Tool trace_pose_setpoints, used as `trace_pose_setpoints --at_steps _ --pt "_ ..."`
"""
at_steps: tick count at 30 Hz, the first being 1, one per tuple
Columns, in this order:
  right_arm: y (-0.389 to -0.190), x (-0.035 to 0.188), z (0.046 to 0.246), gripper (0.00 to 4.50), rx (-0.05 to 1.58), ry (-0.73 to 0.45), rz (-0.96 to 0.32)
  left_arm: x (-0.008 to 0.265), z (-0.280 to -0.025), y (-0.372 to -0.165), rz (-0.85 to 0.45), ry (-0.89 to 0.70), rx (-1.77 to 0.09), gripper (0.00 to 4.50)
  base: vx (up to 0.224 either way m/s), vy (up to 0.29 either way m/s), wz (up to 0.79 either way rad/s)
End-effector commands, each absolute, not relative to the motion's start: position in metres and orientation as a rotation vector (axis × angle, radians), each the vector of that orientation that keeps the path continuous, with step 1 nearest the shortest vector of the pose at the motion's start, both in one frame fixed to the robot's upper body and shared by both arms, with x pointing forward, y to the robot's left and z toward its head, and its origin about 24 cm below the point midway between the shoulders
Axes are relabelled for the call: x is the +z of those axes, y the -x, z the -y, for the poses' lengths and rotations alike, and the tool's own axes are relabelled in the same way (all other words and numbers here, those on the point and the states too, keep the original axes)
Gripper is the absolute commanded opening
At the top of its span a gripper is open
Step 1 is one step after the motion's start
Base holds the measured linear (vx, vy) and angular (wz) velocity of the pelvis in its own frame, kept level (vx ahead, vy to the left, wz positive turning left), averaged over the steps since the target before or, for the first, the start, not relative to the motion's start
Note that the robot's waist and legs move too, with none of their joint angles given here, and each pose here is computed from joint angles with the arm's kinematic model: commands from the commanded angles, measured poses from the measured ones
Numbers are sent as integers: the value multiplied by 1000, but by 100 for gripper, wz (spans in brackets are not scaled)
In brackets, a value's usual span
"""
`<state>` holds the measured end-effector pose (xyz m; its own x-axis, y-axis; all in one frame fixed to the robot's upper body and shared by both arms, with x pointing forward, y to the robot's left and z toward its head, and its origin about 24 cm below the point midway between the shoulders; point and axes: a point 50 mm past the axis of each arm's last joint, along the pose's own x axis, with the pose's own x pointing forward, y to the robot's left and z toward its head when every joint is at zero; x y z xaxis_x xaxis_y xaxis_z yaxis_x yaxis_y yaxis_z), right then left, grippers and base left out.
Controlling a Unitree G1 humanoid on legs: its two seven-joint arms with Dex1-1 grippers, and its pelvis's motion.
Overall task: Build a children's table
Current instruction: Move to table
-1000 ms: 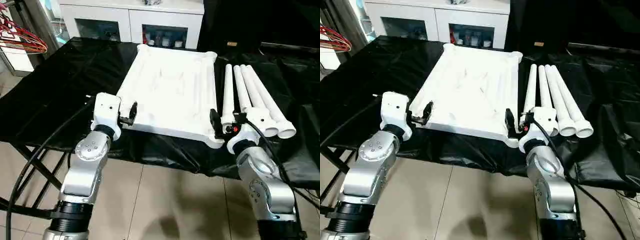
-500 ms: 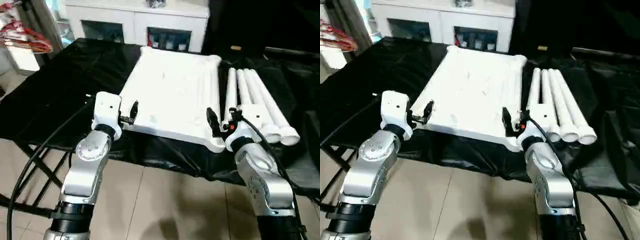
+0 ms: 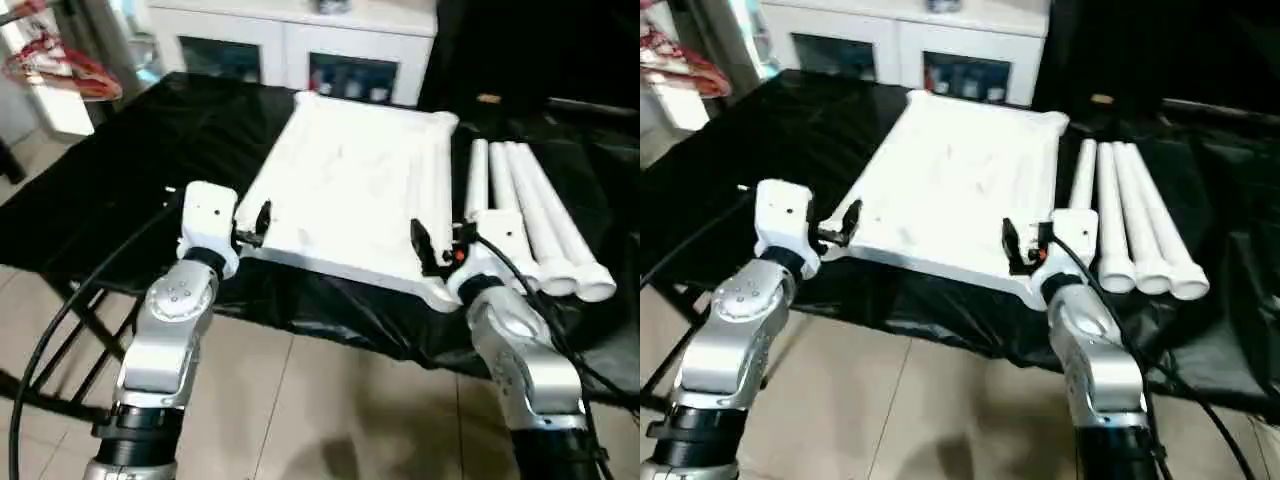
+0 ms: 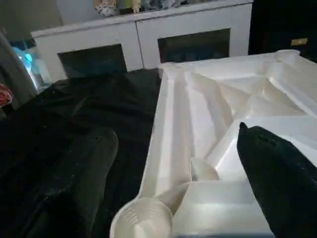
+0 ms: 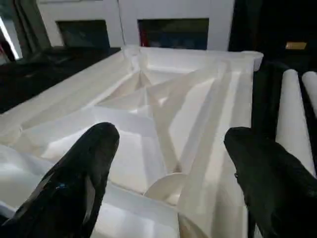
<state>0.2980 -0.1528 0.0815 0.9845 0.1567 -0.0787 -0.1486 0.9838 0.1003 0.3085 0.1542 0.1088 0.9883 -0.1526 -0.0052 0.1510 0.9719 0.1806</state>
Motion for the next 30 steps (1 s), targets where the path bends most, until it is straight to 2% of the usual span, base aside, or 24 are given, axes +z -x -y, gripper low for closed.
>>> trace_pose_setpoints --at_steps 1,14,20,30 --pt "-299 82 157 386 136 -88 -82 111 -151 -308 11 -178 -171 436 0 0 0" --pt "-298 81 157 386 126 -83 -86 109 -152 -308 2 -177 -178 436 54 -40 6" --pt "-298 80 158 386 125 -83 -90 108 -151 -309 -6 -183 -185 436 105 55 -5" --pt "-296 78 161 386 108 -73 -99 104 -149 -308 -24 -203 -229 436 167 -70 -53"
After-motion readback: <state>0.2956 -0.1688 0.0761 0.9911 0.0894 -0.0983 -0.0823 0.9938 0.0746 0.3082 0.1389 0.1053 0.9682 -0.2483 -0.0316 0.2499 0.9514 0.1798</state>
